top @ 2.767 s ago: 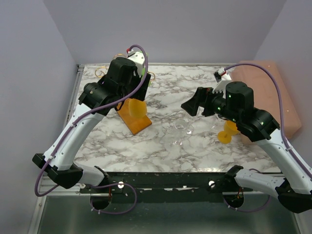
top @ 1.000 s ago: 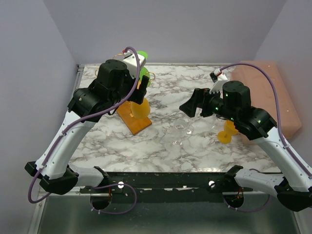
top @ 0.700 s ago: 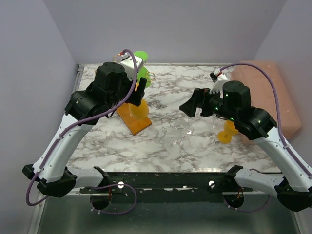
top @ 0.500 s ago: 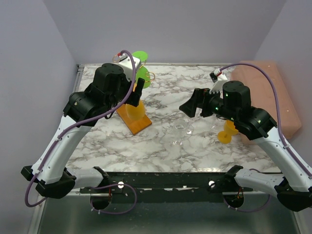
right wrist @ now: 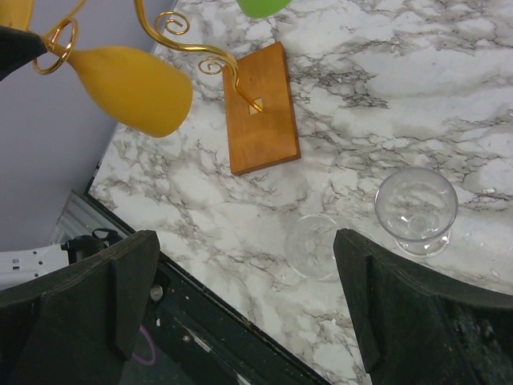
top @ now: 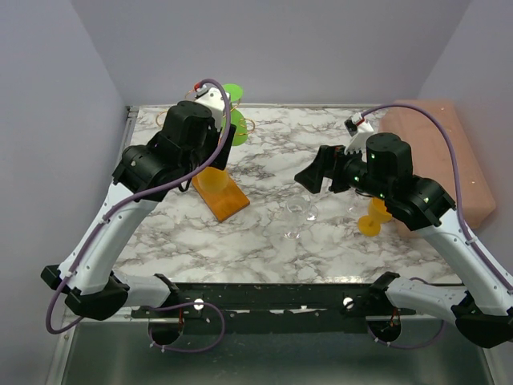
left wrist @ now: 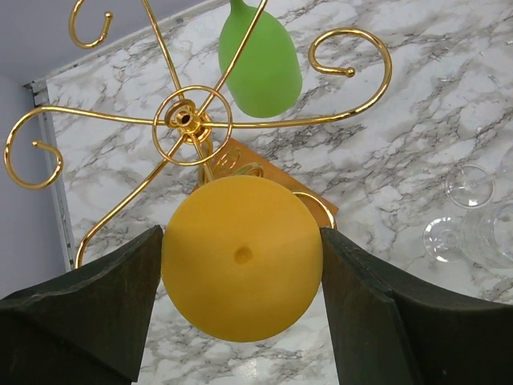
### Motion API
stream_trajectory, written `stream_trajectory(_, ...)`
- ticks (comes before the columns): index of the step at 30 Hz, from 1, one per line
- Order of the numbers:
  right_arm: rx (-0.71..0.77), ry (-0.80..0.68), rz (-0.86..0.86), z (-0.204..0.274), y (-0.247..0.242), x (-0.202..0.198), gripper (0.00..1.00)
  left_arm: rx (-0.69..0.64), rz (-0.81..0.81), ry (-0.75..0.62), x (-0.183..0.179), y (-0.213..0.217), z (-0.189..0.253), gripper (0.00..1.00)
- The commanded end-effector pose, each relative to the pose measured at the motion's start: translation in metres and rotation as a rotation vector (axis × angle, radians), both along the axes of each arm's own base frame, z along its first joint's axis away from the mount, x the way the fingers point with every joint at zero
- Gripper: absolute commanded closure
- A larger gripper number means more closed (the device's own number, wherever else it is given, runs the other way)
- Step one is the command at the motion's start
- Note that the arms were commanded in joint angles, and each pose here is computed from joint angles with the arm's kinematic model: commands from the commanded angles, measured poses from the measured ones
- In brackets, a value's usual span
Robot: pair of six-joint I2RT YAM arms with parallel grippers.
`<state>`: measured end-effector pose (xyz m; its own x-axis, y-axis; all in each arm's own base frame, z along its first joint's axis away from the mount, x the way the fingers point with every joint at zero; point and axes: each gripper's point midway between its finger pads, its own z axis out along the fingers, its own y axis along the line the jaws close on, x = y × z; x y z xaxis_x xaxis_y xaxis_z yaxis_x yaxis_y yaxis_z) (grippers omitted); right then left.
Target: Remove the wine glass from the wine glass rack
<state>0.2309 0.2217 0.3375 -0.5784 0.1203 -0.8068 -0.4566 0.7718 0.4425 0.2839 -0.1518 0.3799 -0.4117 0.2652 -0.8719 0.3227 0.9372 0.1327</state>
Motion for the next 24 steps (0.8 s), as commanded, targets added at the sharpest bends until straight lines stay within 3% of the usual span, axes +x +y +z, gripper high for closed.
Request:
stream_trajectory(1,0.005,0.004,0.017,0.002,-0.002,-0.006,0.00,0.005,0.061,-0.039,0.006,0.008,0.015,0.36)
stream_trajectory(24,0.000,-0.004,0.012,0.003,-0.009,-0.013,0.00,-0.038,0.011,-0.045,0.030,-0.023,0.031,0.36)
